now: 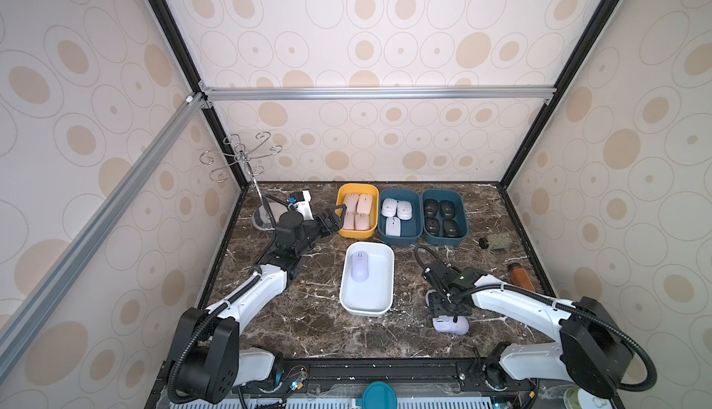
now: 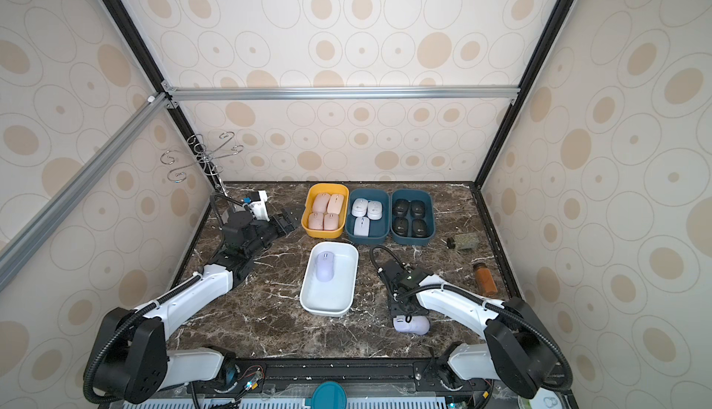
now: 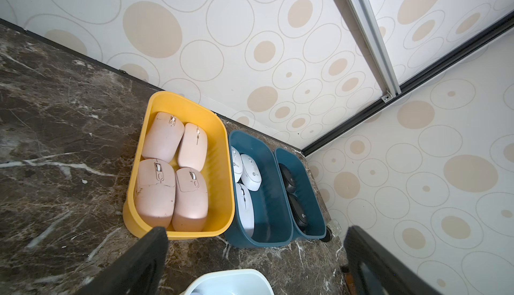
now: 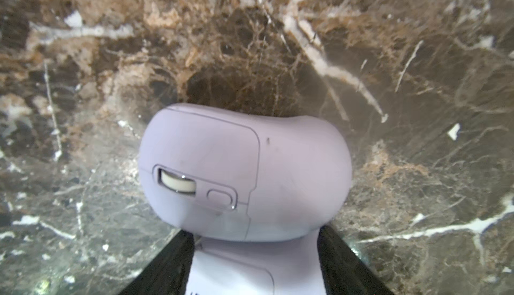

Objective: Place the mice by color into the storage box
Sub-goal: Pick up the mouse from the center of the board.

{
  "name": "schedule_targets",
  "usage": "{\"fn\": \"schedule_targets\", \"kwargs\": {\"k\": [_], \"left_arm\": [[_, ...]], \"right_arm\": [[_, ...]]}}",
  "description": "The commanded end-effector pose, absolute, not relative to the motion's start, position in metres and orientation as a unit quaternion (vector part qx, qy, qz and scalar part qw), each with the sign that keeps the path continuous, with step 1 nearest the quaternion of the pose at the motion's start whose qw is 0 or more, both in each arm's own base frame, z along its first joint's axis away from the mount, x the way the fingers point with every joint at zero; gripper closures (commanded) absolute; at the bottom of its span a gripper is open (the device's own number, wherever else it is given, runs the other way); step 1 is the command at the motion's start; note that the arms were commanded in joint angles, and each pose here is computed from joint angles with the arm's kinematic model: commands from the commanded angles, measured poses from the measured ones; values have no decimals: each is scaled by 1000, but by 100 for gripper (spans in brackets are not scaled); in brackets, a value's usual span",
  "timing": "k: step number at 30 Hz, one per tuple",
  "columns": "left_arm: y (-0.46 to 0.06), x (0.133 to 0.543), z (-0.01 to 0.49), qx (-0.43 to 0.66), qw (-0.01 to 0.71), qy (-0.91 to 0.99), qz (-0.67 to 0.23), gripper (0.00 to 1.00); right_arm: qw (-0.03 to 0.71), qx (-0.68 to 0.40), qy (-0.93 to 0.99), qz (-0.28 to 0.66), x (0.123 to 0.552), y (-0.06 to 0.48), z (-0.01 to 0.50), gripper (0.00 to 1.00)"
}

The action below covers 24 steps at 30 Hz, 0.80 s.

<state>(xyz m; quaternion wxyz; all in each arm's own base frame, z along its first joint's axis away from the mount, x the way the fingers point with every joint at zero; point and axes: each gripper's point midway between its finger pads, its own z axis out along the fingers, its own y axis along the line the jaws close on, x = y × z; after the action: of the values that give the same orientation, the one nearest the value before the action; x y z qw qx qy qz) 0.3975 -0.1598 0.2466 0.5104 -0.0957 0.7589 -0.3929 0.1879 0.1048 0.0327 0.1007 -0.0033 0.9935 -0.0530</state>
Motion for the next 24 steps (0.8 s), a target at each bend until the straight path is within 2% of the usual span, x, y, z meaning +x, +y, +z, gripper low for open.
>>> {"fn": "schedule_targets", "kwargs": {"k": [1,11,16,19,24], "left_arm": [[-157,400,259,-96,525,749,-392,0],[-153,402,261,-96,530,750,-383,0],[-152,402,261,-96,534,749,-380,0],[-154,402,260,-96,529,749,-386,0],[-155,402,261,-97,528,749,-390,0]], "right_arm": [[133,10,989,-71,211,101,39,27],[182,77,977,-76,267,75,44,16],[176,83,980,-48,289,72,40,13],[156,93,983,-14,296,71,31,14],[141,93,986,8,294,70,21,24]]}}
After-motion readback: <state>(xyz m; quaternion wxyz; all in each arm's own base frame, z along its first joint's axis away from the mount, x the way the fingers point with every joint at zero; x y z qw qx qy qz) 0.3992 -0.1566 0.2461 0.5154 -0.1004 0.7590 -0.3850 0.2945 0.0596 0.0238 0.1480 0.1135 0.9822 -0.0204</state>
